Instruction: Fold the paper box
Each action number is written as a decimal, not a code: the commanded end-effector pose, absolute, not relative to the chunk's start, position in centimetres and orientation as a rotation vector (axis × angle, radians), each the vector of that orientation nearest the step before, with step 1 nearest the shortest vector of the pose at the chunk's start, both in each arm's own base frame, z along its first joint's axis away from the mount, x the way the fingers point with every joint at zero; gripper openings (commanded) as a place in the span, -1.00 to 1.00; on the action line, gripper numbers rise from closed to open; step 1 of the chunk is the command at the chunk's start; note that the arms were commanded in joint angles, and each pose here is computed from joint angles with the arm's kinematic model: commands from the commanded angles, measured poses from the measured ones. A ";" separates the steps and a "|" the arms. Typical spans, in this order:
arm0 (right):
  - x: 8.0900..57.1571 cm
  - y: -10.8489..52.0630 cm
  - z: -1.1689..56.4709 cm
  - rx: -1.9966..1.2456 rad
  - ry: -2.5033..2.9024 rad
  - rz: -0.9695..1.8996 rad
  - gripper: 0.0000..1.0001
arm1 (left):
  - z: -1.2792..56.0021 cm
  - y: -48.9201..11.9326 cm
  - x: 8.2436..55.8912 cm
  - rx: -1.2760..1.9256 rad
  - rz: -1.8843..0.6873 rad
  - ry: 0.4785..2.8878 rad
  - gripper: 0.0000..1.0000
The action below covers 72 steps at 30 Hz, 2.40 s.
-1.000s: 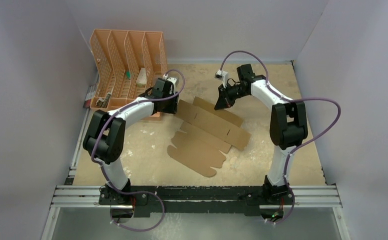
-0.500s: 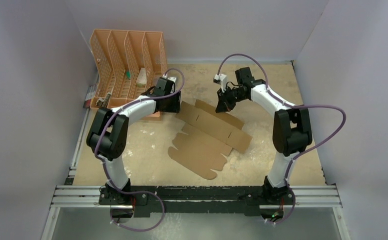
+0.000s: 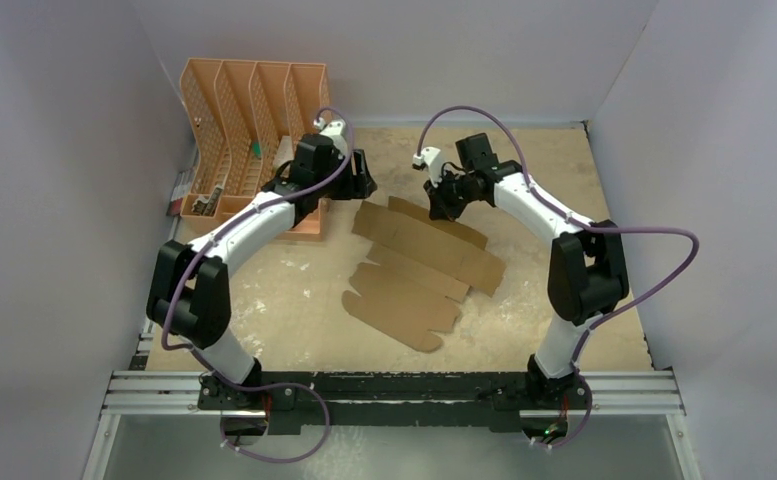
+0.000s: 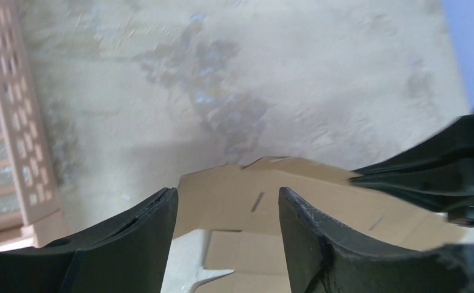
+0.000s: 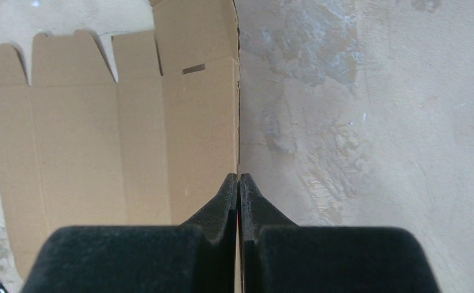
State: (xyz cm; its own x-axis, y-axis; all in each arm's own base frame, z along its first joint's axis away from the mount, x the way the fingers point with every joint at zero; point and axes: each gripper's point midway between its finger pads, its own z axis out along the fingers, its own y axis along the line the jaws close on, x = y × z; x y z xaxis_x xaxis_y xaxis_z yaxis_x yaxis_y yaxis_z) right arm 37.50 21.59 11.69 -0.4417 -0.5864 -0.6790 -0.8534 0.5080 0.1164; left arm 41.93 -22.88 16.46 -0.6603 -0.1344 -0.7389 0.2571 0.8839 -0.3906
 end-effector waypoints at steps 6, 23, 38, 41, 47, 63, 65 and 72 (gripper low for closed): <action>38.2 21.0 13.4 -1.216 2.107 0.421 -1.00 | 21.7 -27.4 44.5 0.090 -0.903 2.009 0.18; 38.8 21.1 13.5 -1.187 2.092 0.326 -1.00 | 17.3 -31.6 45.5 -0.064 -1.176 2.116 -0.21; 39.0 21.2 14.1 -1.121 2.062 0.282 -1.00 | 16.5 -33.5 40.9 -0.087 -1.250 2.156 -0.17; 39.0 21.3 14.0 -1.105 2.058 0.265 -1.00 | 17.5 -34.2 39.8 -0.085 -1.291 2.141 -0.17; 38.6 21.6 14.0 -1.091 2.039 0.259 -1.00 | 16.8 -35.3 38.6 -0.103 -1.337 2.141 -0.17; 37.4 21.8 13.3 -1.153 2.003 0.162 -1.00 | 13.6 -30.0 36.1 0.028 -0.939 2.286 -0.09; 37.1 21.8 13.2 -1.169 2.000 0.160 -1.00 | 12.9 -28.4 35.6 0.024 -0.879 2.320 -0.06; 36.8 21.7 13.4 -1.193 1.983 0.144 -1.00 | 9.7 -24.2 34.1 0.128 -0.708 2.457 0.02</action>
